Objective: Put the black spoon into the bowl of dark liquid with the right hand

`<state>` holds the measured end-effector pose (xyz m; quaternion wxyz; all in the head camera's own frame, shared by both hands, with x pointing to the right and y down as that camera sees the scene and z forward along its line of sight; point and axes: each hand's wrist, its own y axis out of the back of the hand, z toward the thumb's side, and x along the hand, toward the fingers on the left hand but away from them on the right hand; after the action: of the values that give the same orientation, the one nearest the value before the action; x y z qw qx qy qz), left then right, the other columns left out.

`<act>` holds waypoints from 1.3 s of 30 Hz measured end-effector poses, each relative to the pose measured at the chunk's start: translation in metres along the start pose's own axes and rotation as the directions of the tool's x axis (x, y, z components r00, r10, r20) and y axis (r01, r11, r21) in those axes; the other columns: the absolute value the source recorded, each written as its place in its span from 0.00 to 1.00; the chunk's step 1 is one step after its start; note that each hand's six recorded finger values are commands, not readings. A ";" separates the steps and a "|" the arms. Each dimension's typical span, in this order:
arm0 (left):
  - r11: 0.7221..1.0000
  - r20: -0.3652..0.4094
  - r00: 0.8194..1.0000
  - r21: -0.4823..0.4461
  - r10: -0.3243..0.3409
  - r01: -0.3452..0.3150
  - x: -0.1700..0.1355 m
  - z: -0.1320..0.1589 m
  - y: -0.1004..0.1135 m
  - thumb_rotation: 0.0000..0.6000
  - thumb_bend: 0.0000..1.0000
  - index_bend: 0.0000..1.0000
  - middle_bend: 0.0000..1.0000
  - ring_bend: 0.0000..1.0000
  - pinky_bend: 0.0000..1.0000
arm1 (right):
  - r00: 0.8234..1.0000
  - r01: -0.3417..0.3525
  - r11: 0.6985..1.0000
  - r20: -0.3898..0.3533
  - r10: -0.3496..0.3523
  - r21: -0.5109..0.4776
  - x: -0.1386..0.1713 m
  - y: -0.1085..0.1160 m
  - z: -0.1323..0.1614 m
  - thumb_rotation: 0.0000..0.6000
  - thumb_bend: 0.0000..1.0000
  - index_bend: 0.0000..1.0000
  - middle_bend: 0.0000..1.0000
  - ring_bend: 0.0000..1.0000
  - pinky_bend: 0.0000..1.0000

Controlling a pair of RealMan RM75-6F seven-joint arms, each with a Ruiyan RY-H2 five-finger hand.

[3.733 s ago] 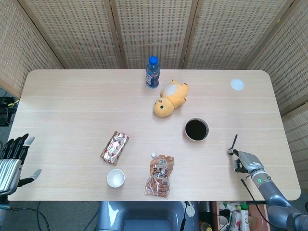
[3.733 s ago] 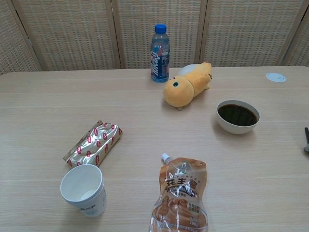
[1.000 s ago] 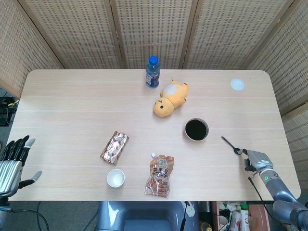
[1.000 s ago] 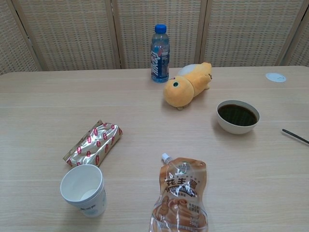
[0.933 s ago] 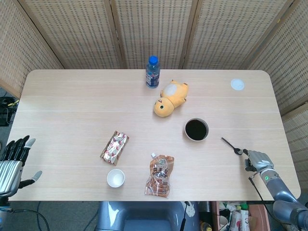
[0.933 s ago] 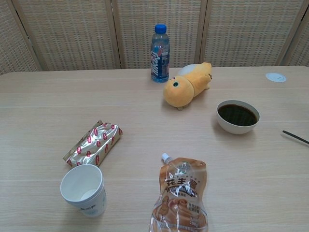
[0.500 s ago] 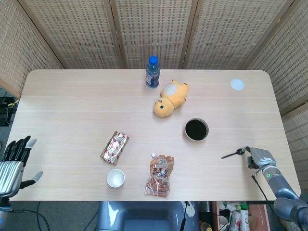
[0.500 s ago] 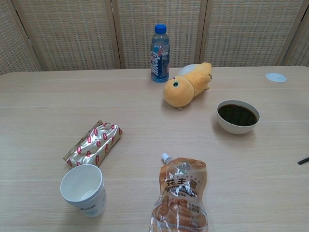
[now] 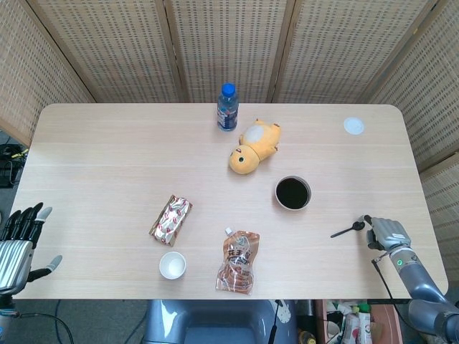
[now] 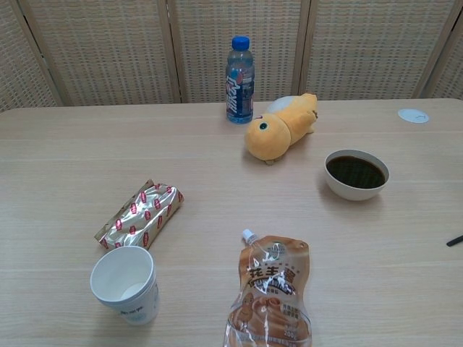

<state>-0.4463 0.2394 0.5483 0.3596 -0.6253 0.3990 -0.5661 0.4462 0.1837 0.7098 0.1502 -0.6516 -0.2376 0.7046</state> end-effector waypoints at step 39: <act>0.999 -0.045 0.998 0.000 0.036 -0.036 -0.010 -0.024 0.005 1.00 0.23 0.01 0.00 0.00 0.00 | 0.913 0.380 0.896 -0.251 -0.323 0.229 -0.009 -0.003 0.067 1.00 0.41 0.57 0.85 0.88 0.98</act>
<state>-0.4707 0.2465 0.5418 0.3604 -0.6055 0.4182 -0.5732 0.3804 0.1717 0.7219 0.3877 -0.6401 -0.2355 0.6200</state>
